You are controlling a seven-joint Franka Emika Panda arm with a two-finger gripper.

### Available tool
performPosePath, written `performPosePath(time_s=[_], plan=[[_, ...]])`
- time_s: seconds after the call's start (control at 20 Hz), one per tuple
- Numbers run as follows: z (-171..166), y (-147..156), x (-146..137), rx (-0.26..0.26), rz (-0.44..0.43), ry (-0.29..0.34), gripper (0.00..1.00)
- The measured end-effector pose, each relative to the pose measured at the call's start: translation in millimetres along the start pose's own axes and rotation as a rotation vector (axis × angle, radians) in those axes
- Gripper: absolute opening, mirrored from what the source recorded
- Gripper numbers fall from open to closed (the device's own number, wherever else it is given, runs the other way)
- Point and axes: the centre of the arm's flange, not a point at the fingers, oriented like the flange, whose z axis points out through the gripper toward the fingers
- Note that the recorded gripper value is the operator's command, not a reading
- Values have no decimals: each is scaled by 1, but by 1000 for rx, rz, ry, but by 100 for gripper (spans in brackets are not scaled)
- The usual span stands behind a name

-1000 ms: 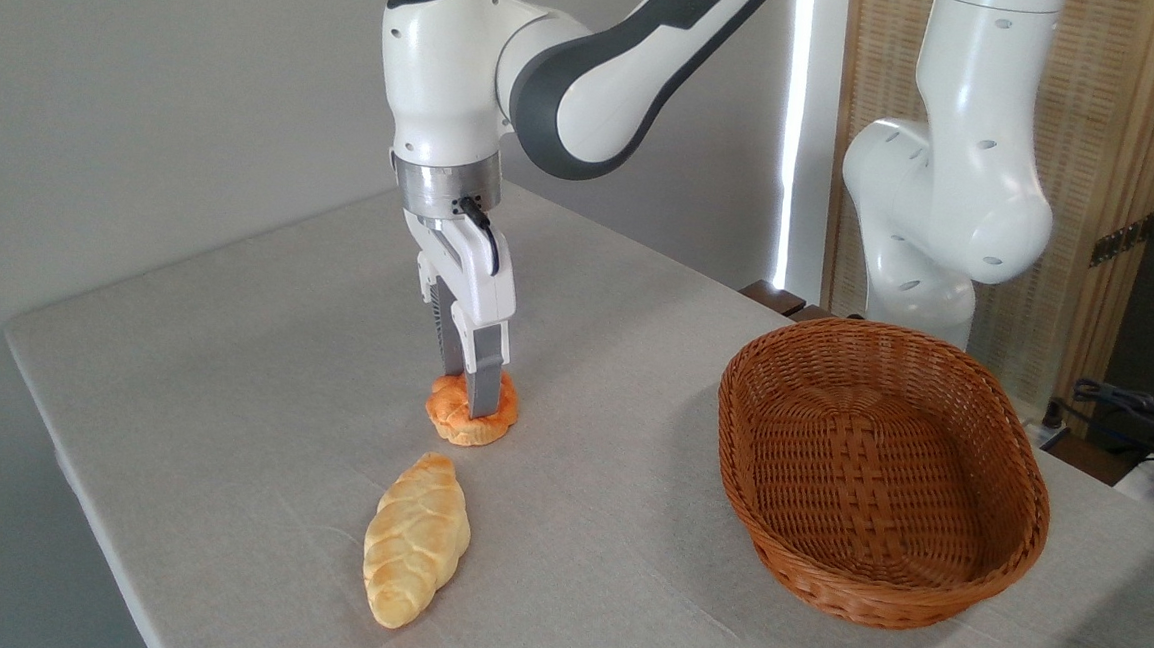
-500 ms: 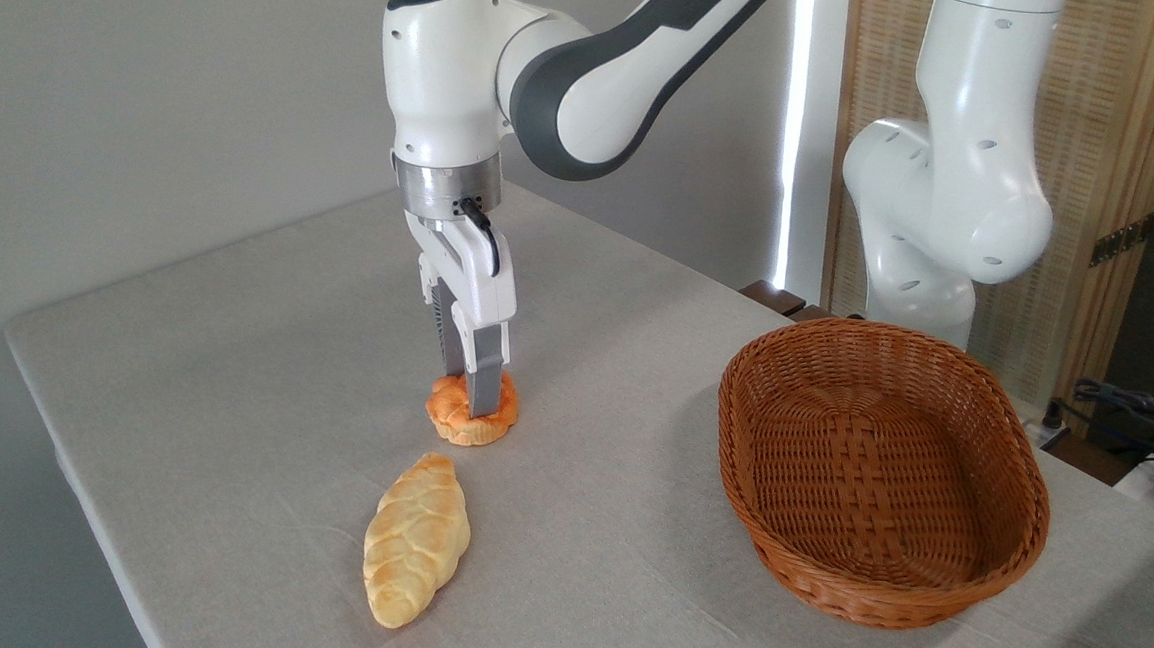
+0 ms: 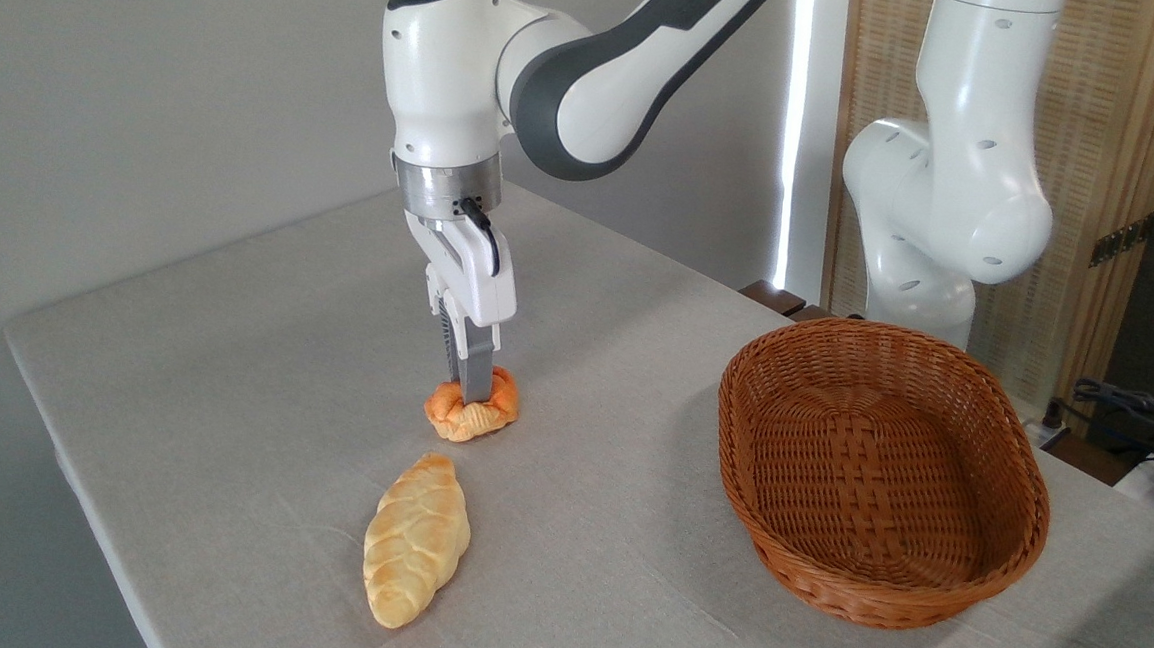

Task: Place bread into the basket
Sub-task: 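Lift the bun and carry it over the wicker basket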

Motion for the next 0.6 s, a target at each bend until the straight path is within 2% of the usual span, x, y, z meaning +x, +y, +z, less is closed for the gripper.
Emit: performPosePath(time_s=[0.1, 0.25, 0.35, 0.45, 0.55, 0.6], plan=[[-6, 0, 0, -18, 0, -22, 12], [-50, -9, -10, -48, 47, -128, 12], [-91, -24, -36, -69, 103, -165, 12], [-123, -40, -74, -98, 158, -160, 12], [-143, -54, -114, -116, 212, -145, 16], [-148, -60, -134, -123, 249, -157, 19]])
